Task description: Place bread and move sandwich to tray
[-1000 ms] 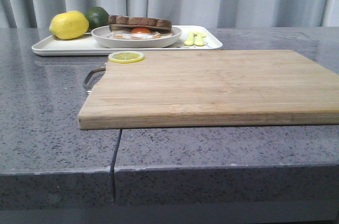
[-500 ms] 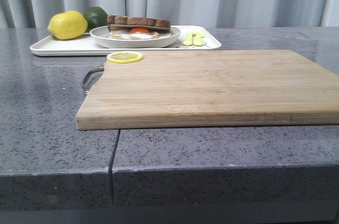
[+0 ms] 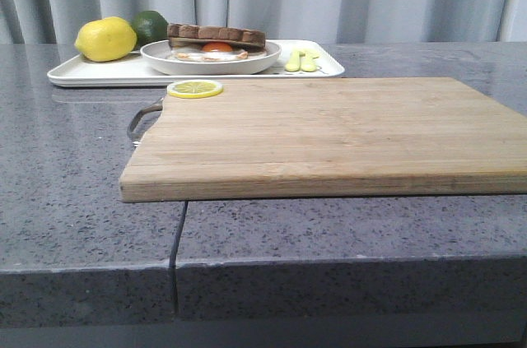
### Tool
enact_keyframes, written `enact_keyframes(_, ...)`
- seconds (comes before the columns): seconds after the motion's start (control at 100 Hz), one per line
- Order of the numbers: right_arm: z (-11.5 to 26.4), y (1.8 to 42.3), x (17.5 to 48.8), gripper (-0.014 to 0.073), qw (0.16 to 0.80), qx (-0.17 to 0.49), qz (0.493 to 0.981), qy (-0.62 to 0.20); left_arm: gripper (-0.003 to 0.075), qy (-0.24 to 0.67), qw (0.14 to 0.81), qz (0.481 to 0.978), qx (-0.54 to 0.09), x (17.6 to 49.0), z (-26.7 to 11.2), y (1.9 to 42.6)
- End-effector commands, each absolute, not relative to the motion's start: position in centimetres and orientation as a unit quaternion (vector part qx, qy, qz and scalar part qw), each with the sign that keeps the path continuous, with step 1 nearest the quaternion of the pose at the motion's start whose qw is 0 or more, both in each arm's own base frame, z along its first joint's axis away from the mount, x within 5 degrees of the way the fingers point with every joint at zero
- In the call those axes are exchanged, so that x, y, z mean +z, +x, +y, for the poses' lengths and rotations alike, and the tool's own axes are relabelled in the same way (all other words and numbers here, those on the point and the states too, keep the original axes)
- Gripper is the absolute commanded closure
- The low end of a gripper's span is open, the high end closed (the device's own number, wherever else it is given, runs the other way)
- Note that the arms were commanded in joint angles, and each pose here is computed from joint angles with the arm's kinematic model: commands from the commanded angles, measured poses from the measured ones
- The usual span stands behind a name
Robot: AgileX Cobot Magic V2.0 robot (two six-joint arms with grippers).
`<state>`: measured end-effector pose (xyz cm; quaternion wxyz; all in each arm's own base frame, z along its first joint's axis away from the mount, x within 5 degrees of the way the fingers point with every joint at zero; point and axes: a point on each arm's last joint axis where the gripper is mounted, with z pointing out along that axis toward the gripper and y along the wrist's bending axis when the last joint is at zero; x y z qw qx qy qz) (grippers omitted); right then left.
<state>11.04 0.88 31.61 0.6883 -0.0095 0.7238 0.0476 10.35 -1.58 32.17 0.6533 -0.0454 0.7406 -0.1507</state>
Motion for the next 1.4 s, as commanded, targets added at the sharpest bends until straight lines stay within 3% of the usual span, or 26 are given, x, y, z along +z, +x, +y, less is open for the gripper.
enact_keyframes(0.0, 0.7, 11.0, 33.1, 0.0260, 0.721, 0.038, 0.692, -0.006, 0.0489, -0.059, 0.679, 0.716, -0.150, 32.5, -1.3, 10.3)
enact_keyframes(0.18, 0.7, 11.0, 33.0, 0.0463, 0.716, 0.039, 0.697, -0.007, 0.0512, -0.061, 0.665, 0.729, -0.148, 31.2, -1.3, 10.5)
enact_keyframes(0.25, 0.7, 11.0, 33.0, 0.0556, 0.716, 0.039, 0.697, -0.007, 0.0563, -0.061, 0.664, 0.730, -0.148, 31.1, -1.3, 10.5)
enact_keyframes(0.35, 0.7, 11.0, 33.0, 0.0669, 0.715, 0.039, 0.698, -0.007, 0.0695, -0.061, 0.664, 0.730, -0.148, 31.1, -1.3, 10.5)
enact_keyframes(0.39, 0.7, 11.0, 32.9, 0.0658, 0.713, 0.039, 0.700, -0.007, 0.0742, -0.061, 0.664, 0.730, -0.148, 31.1, -1.3, 10.5)
enact_keyframes(1.29, 0.7, 11.0, 32.8, 0.0662, 0.709, 0.040, 0.704, -0.008, 0.0740, -0.060, 0.662, 0.733, -0.147, 30.8, -1.3, 10.5)
enact_keyframes(1.39, 0.7, 11.0, 32.8, 0.0662, 0.709, 0.040, 0.704, -0.008, 0.0740, -0.032, 0.670, 0.735, -0.103, 30.0, -1.1, 10.4)
